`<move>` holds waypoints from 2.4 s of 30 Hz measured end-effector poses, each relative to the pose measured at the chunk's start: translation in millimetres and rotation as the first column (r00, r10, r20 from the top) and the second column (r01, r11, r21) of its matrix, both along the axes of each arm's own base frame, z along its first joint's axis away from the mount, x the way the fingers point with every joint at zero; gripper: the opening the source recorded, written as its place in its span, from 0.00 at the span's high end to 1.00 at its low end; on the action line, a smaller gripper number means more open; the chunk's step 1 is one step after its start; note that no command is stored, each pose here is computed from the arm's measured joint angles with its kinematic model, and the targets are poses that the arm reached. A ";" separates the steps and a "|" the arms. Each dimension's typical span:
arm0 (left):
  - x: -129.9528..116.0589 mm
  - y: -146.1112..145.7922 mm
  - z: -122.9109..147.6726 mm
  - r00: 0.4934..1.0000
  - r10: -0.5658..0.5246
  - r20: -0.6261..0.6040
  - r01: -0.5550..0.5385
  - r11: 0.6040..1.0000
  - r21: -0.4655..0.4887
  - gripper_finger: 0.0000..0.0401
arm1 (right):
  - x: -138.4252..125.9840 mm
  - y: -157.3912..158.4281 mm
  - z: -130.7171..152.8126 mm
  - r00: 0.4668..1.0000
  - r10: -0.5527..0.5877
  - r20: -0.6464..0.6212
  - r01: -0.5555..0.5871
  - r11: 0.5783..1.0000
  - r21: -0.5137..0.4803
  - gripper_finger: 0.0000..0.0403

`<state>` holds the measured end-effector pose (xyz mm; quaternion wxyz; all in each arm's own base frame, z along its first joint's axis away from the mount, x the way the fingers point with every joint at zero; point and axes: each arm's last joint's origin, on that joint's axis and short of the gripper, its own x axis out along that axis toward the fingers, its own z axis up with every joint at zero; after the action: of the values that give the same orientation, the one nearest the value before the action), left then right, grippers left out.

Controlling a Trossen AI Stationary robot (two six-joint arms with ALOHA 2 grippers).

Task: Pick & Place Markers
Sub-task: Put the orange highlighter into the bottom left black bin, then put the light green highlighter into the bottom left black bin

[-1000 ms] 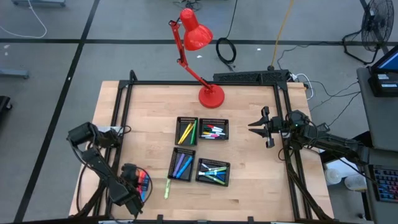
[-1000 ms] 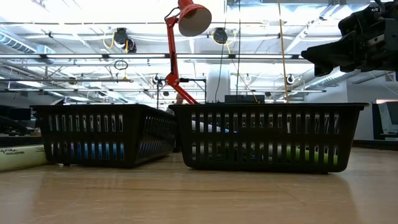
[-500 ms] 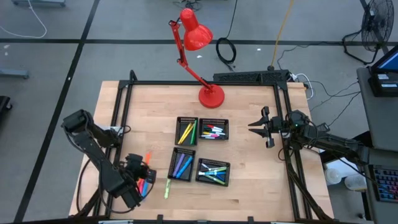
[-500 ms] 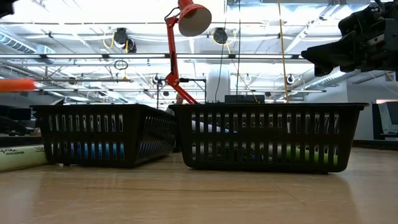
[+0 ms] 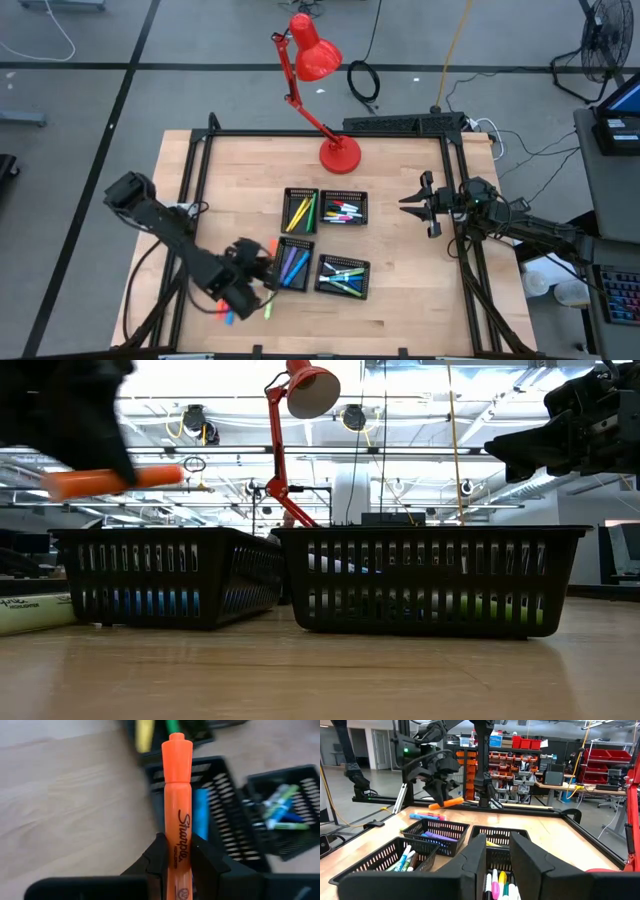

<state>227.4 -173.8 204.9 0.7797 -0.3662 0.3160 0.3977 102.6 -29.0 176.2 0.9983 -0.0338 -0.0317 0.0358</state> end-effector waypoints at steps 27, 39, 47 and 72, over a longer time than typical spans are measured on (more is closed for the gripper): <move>55.9 24.7 8.0 0.971 -0.222 0.088 0.231 0.966 -0.117 0.77 | 0.0 0.0 0.0 1.000 0.000 0.000 0.000 1.000 0.000 0.81; 40.0 -8.9 22.9 0.912 -0.369 0.176 0.407 0.864 -0.296 0.72 | 0.0 0.0 0.0 1.000 0.000 0.000 0.000 1.000 0.000 0.81; 14.6 -56.1 16.4 0.893 -0.375 0.248 0.440 0.839 -0.320 0.72 | 0.0 0.0 0.0 1.000 0.000 0.000 0.000 1.000 0.000 0.81; 23.3 -43.2 -47.2 0.947 -0.269 -0.176 0.157 0.865 -0.476 0.72 | 0.0 0.0 0.0 1.000 0.000 0.000 0.000 1.000 0.000 0.81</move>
<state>250.7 -217.1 157.7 0.6679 -0.4513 0.5296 0.2641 102.6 -29.0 176.2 0.9983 -0.0337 -0.0316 0.0360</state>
